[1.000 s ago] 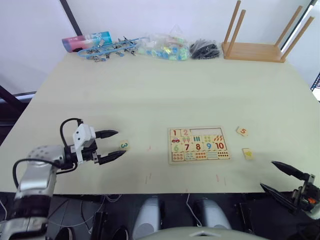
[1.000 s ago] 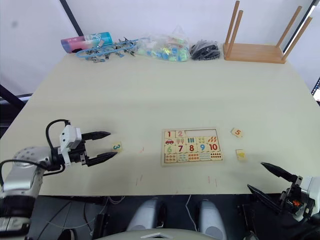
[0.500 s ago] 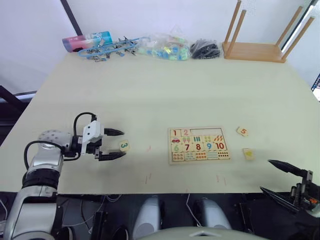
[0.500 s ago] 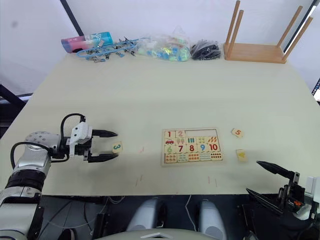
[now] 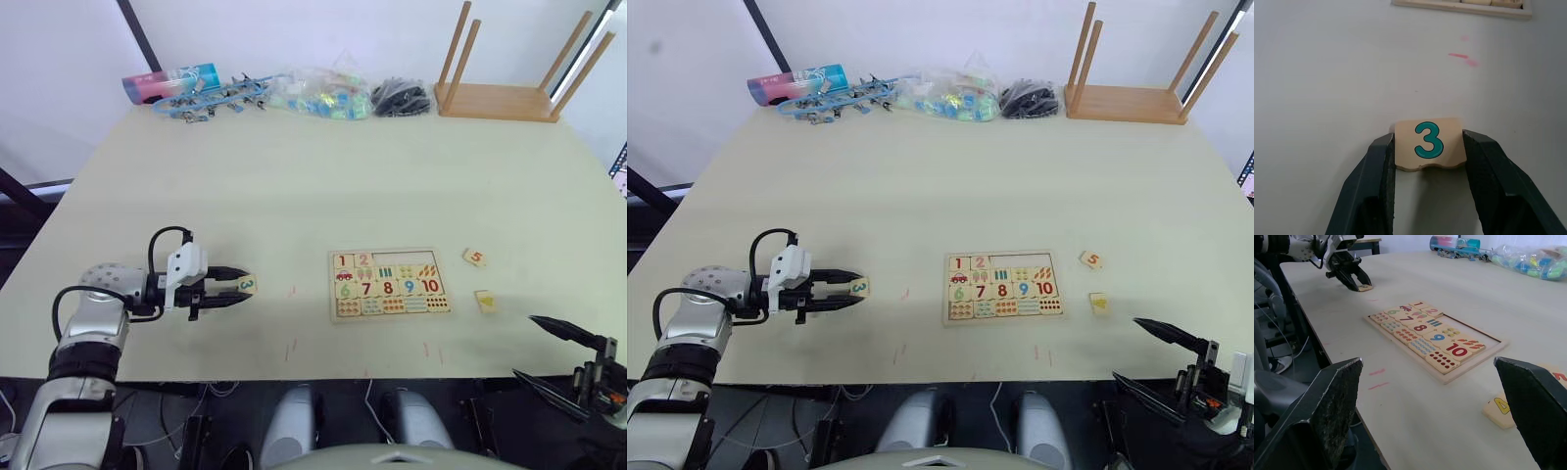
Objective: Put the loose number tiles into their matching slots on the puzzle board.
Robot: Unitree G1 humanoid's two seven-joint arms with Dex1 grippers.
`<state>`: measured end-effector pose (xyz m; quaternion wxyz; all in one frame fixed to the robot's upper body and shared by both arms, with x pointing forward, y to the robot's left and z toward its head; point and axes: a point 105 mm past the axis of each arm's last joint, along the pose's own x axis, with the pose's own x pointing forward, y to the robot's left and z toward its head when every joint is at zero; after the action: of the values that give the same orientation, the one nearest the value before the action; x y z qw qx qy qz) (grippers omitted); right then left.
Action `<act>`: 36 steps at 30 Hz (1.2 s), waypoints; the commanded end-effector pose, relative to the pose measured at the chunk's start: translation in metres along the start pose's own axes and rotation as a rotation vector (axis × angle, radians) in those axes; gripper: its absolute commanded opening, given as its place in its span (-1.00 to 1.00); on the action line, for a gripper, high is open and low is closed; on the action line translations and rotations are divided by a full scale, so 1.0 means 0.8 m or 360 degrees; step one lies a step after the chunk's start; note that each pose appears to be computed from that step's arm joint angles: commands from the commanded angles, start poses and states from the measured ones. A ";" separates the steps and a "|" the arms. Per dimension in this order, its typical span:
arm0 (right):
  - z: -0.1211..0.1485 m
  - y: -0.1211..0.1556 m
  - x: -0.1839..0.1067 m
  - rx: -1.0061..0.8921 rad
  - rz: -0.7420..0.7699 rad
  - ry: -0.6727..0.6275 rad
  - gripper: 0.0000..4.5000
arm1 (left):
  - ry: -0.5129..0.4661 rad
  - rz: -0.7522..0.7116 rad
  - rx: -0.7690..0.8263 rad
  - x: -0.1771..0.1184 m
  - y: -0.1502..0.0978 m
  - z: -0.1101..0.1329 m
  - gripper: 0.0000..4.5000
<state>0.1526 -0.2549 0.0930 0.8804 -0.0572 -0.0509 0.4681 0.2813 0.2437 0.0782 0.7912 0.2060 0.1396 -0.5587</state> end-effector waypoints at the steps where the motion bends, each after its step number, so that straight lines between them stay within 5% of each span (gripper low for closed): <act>1: 0.009 -0.004 -0.007 -0.0064 -0.0030 -0.0027 1.00 | -0.0022 0.0061 -0.0042 0.003 -0.003 0.011 -0.33; 13: 0.012 -0.006 -0.005 -0.0068 -0.0018 -0.0049 1.00 | -0.0091 0.0998 -0.0609 0.043 -0.041 0.063 -0.33; 24: 0.014 -0.012 -0.007 -0.0065 0.0013 -0.0038 1.00 | 0.0021 0.1518 -0.1004 0.064 -0.054 0.066 -0.33; 31: 0.009 -0.013 -0.013 -0.0093 -0.0014 -0.0019 1.00 | 0.0106 0.1615 -0.1080 0.067 -0.060 0.059 -0.33; 36: 0.007 -0.011 -0.017 -0.0094 -0.0026 -0.0018 1.00 | 0.0108 0.1604 -0.1079 0.067 -0.063 0.058 0.66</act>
<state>0.1538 -0.2661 0.0935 0.8799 -0.0655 -0.0592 0.4669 0.2541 0.1585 0.0819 0.9728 -0.0046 0.2276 -0.0423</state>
